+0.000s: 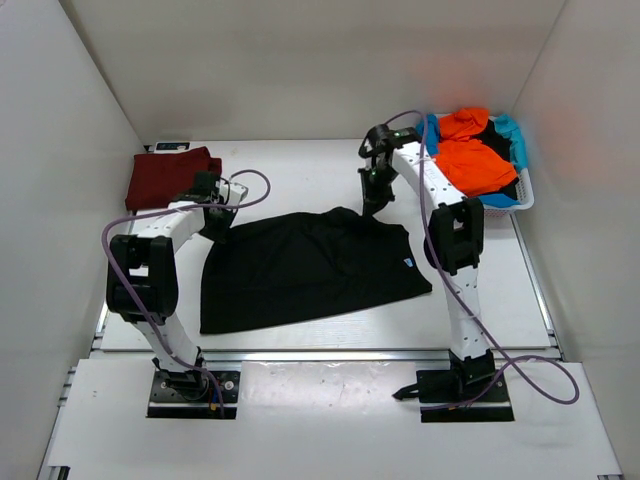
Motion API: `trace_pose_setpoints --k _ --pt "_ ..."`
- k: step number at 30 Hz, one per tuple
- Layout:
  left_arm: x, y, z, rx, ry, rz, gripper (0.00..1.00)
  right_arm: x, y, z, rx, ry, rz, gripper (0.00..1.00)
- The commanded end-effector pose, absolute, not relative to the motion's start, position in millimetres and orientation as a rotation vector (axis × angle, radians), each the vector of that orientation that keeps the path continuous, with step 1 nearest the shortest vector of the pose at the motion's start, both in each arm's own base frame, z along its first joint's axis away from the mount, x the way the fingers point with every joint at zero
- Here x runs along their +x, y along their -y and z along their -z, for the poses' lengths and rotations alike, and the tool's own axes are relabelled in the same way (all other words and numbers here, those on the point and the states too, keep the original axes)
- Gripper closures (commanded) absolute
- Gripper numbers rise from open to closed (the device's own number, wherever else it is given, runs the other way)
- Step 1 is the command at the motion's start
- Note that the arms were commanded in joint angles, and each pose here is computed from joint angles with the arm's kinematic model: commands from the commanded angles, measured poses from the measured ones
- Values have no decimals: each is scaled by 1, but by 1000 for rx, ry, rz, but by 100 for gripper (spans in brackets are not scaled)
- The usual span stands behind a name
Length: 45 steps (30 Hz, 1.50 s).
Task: Fold and stack the t-shirts
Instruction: Grap the side of the flattened tshirt furthest away from the robot with both arms, then fold the other side of the tshirt into a rectangle
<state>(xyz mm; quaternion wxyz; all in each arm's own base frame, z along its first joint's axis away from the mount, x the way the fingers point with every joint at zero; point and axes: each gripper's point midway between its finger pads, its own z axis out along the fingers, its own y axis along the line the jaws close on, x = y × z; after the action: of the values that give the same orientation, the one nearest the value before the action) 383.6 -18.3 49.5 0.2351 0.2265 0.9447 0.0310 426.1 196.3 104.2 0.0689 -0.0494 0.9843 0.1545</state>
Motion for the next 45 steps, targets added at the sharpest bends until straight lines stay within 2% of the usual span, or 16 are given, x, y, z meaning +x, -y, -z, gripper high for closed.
trace_pose_setpoints --k 1,4,5,6,9,10,16,21,26,33,36,40,45 --pt "390 21 -72 666 -2503 -132 100 423 -185 -129 -170 -2904 -393 99" --pt "380 13 -73 716 -2490 -165 100 404 -163 -136 -123 -2916 -346 100" --pt "381 9 -75 718 -2484 -181 100 389 -154 -119 -105 -2961 -331 100" --pt "376 6 -72 726 -2491 -194 100 389 -149 -137 -95 -2878 -352 100" --pt "367 3 -66 766 -2498 -202 100 348 -141 -121 -85 -2809 -444 100" --pt "365 5 -65 771 -2497 -190 100 355 -146 -135 -106 -2709 -473 100" --pt "361 21 -67 761 -2504 -95 100 368 -179 -124 -122 -2639 -590 100" --pt "340 24 -62 861 -2508 -50 100 348 -176 -90 -104 -2635 -653 100" --pt "334 19 -53 865 -2519 -135 100 374 -161 -80 -26 -2599 -672 100" --pt "404 10 -93 616 -2426 -325 100 490 -168 -132 -104 -2421 -670 100" --pt "429 -1 -112 480 -2404 -351 100 514 -171 -137 -89 -2387 -720 100" --pt "414 3 -106 543 -2420 -309 100 501 -175 -138 -125 -2388 -727 100" --pt "365 13 -68 703 -2478 -307 100 438 -169 -91 -140 -2508 -734 100"
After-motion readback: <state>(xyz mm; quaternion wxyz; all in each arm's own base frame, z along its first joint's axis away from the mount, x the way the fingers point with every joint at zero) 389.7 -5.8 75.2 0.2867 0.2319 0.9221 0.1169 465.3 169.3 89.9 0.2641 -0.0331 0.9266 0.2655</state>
